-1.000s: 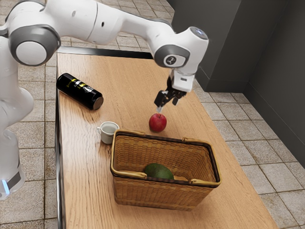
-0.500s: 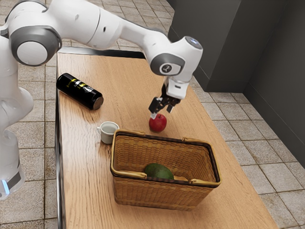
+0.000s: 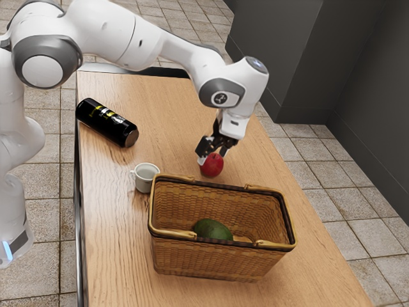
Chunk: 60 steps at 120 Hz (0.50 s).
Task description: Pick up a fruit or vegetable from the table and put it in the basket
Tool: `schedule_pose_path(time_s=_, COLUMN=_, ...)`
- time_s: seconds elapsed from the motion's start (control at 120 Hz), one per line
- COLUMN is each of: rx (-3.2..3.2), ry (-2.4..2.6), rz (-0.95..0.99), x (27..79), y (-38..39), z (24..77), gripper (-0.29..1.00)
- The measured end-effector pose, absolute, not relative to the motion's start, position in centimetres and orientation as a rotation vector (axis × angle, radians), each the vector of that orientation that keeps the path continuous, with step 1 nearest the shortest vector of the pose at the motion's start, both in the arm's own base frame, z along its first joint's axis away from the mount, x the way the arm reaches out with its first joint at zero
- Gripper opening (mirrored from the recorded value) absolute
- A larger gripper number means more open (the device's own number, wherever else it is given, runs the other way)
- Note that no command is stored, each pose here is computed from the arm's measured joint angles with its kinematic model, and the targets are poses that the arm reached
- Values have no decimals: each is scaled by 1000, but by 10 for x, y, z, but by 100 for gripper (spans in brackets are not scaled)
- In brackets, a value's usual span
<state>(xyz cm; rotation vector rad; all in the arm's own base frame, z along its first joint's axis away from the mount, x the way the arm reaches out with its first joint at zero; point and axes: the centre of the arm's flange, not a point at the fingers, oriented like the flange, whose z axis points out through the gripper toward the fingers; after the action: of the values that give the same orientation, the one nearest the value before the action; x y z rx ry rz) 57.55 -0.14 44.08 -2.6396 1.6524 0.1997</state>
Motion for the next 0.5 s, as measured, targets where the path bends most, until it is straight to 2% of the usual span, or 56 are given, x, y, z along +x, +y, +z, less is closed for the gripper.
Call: schedule_pose_path(time_s=0.5, rx=-2640, ry=1664, rz=219, x=574, y=-8, z=423, gripper=70)
